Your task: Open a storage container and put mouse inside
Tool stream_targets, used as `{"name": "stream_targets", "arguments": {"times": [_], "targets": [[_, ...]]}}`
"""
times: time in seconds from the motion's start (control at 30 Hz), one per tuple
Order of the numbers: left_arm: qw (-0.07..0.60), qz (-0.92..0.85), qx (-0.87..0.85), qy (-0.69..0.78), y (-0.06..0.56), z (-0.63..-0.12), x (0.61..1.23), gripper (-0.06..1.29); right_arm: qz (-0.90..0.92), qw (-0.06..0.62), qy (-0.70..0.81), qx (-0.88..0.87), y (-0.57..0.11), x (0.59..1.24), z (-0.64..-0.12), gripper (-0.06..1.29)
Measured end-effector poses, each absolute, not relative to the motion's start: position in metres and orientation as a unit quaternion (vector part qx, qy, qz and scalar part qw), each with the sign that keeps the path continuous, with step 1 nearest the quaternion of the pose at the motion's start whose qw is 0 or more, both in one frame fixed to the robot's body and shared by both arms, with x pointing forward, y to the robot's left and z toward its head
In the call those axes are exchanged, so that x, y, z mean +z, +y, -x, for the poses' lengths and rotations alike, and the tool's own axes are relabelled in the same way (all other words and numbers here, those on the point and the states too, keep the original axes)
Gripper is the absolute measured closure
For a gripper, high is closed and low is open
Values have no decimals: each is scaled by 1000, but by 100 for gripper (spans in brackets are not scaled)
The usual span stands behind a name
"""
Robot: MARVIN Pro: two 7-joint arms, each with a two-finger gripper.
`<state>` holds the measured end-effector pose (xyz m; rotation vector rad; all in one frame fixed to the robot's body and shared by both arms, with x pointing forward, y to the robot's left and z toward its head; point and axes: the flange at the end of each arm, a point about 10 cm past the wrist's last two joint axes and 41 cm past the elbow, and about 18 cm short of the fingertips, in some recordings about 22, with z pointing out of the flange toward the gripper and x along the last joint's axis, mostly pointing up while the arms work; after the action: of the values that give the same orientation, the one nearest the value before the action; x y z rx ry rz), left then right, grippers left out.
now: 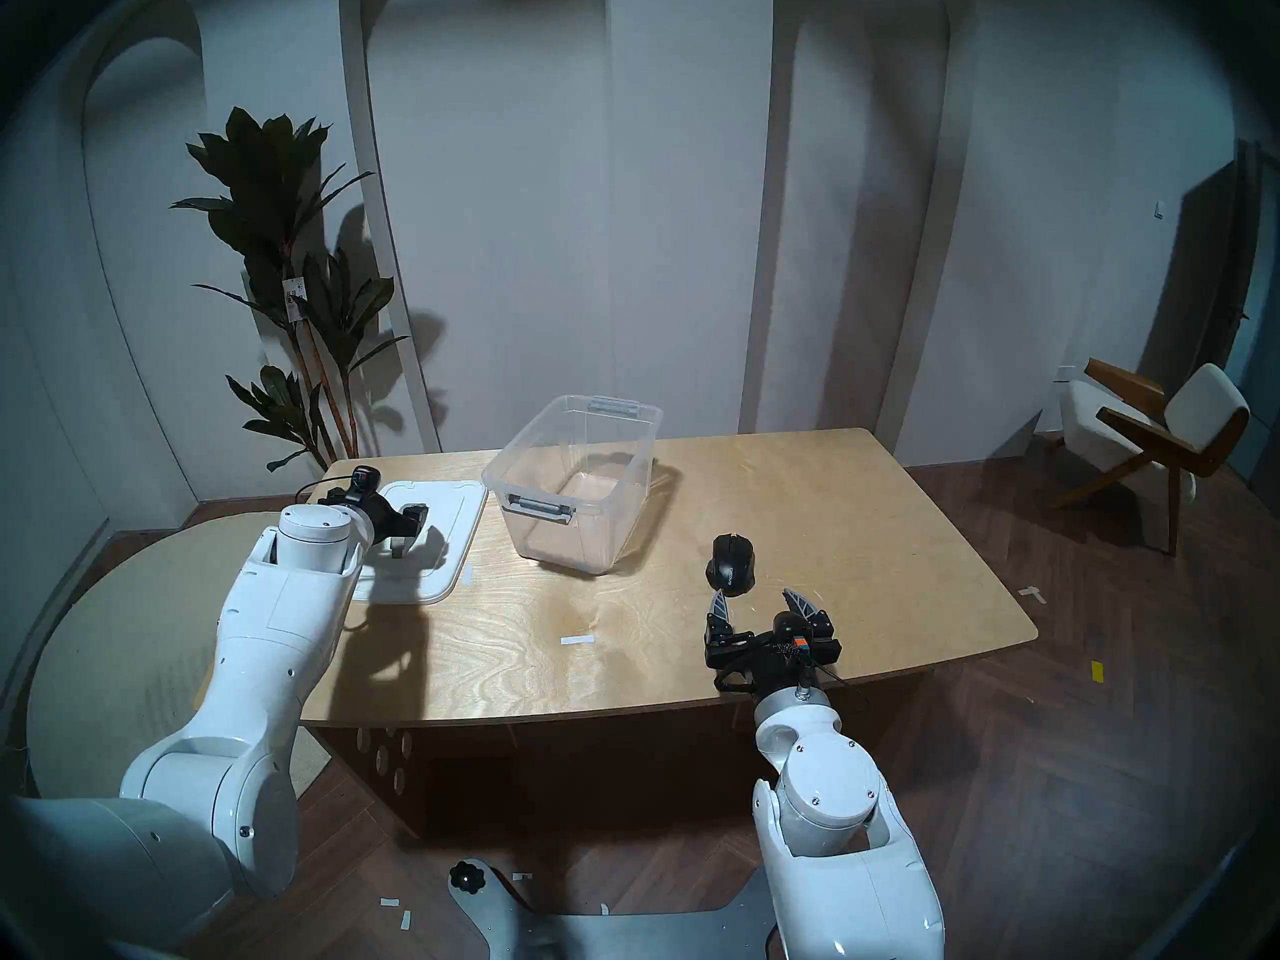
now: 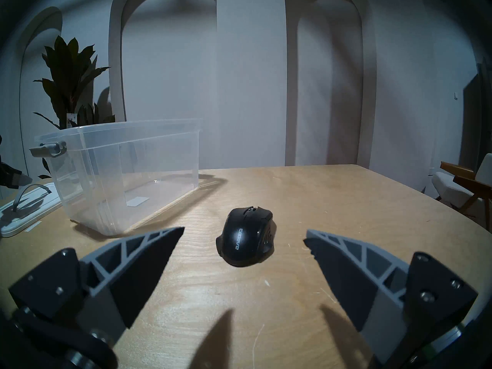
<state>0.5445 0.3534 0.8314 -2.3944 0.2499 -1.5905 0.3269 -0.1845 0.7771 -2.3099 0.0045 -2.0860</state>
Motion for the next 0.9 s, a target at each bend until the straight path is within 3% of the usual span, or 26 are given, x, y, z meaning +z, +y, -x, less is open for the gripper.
{"name": "stream_targets", "arguments": {"times": [0.63,0.9], "targets": [[134,706,-691,75,332,-517,870,-2,745,16,8,-667,-185,775,-328,-2],[120,681,-721,53,323,-499,879,-2,791,28,28,-611,-176,727,-336,-2]]}}
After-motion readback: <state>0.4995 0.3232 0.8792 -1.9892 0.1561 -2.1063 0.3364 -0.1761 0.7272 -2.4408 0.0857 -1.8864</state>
